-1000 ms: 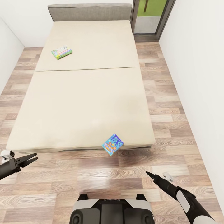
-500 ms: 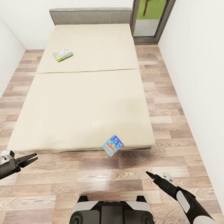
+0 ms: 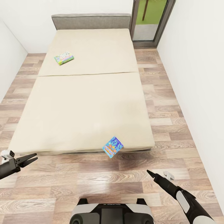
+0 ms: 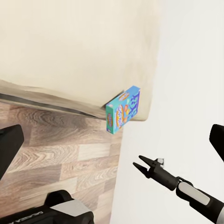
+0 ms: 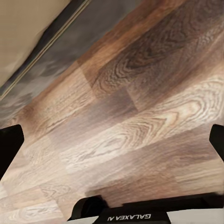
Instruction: Put all the toys in the child's room - the three board games (two on the bed and one on the table), the two jigsaw puzzles on the table, and the tennis ball on the table - inside the toy box on the table in the child's room.
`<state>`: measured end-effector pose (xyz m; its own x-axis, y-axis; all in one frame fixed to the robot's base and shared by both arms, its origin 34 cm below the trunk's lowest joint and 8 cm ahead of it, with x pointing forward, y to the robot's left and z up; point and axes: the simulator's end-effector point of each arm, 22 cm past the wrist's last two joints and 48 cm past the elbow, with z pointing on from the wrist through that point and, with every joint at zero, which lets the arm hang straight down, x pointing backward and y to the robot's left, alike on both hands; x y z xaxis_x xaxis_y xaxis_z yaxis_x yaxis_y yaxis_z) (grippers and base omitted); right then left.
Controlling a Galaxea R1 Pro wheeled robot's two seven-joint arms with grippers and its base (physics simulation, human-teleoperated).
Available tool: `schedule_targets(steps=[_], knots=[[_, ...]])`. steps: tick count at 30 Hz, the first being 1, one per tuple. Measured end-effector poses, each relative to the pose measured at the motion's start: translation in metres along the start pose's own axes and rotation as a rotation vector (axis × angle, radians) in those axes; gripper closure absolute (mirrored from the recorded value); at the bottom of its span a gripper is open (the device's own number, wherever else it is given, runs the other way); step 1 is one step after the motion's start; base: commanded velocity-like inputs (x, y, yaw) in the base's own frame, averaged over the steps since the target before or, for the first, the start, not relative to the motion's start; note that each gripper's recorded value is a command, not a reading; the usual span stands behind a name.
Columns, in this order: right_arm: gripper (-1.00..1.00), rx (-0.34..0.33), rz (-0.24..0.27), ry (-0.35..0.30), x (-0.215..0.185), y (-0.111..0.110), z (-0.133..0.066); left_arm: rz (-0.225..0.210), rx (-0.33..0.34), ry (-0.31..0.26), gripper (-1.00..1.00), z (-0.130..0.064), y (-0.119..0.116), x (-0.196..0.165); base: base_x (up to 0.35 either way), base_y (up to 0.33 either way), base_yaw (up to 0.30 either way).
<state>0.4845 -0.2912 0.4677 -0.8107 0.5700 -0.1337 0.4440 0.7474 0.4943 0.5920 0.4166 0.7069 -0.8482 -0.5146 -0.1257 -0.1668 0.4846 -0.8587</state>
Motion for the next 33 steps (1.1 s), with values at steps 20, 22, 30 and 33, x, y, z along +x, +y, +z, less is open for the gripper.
schedule_targets(steps=[20, 22, 30, 33], knots=[[-1.0, -0.004, -0.004, -0.003, -0.001, 0.006, -0.004, 0.024, 0.019, -0.015, -1.0, -0.003, -0.015, -0.007, -0.049, 0.0, 0.0], [-1.0, -0.007, -0.005, -0.006, -0.003, 0.008, -0.005, 0.027, 0.02, -0.016, -1.0, -0.004, -0.016, -0.008, -0.106, 0.0, 0.0], [-1.0, -0.014, -0.01, -0.017, -0.008, 0.012, -0.007, 0.037, 0.028, -0.024, -1.0, -0.006, -0.022, -0.011, -0.033, 0.0, 0.0], [-1.0, -0.017, -0.011, -0.021, -0.011, 0.014, -0.008, 0.042, 0.03, -0.027, -1.0, -0.007, -0.025, -0.012, -0.006, 0.0, 0.0]])
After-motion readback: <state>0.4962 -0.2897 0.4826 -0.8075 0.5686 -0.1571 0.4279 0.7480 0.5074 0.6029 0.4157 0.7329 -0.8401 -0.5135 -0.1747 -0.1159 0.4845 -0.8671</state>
